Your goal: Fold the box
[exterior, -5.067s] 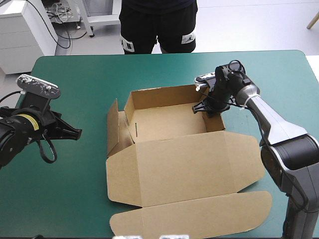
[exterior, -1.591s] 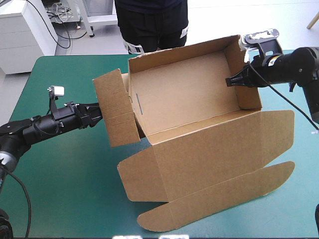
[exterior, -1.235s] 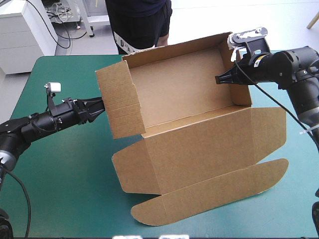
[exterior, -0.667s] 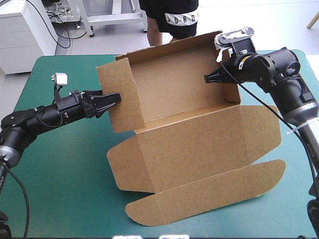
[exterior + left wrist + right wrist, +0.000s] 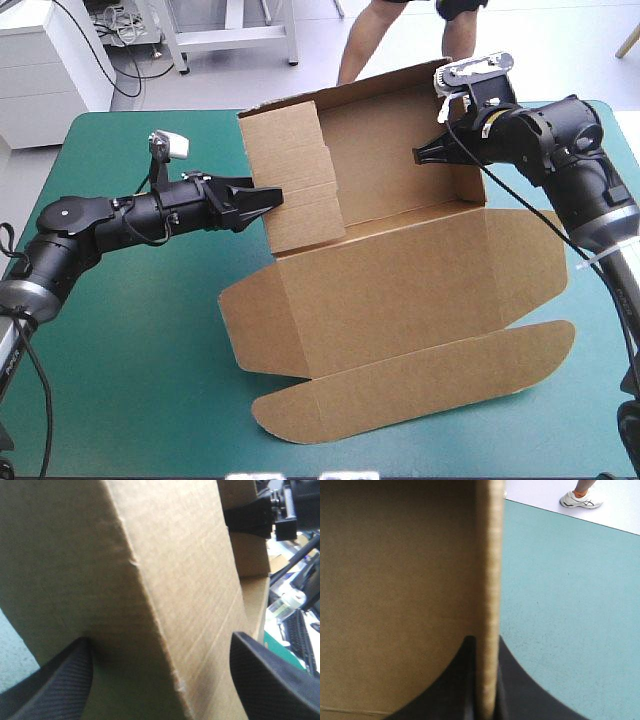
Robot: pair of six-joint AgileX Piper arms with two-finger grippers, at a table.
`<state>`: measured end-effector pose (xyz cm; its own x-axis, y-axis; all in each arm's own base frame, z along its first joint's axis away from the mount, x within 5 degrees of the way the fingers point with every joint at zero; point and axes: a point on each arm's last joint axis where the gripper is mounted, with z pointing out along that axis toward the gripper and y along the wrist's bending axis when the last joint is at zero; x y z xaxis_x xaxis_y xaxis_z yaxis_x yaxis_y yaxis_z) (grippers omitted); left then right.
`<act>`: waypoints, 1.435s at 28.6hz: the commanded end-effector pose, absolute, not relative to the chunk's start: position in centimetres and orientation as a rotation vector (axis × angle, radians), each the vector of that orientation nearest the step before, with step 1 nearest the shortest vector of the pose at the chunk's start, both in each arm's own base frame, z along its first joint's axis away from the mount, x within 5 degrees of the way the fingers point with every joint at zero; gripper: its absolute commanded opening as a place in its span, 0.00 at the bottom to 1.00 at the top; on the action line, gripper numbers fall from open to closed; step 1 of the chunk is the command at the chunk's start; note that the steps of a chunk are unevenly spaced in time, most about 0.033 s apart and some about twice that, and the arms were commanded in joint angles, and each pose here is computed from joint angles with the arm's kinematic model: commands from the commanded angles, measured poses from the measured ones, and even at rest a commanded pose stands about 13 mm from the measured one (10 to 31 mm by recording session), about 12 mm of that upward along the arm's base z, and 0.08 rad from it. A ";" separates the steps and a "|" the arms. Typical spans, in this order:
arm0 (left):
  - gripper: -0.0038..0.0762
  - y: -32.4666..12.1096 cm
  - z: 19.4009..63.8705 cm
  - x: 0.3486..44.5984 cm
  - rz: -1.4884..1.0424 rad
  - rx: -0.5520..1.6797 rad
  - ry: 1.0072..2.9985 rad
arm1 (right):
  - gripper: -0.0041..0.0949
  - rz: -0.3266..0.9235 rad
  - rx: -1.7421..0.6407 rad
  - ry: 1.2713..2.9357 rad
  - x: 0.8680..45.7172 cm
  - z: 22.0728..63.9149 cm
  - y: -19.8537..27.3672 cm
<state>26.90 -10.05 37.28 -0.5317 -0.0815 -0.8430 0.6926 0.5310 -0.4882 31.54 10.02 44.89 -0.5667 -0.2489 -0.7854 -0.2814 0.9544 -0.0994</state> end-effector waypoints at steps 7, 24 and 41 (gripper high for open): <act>0.71 -12.8 43.8 26.4 -0.798 0.382 2.010 | 0.03 0.101 -0.306 2.016 30.6 48.0 9.8; 0.63 -16.8 45.2 28.1 -0.515 0.162 2.118 | 0.03 0.129 -0.243 1.960 30.9 48.6 9.8; 0.18 -17.2 45.3 27.9 -0.596 0.144 2.123 | 0.03 0.122 -0.241 1.990 30.8 48.3 9.7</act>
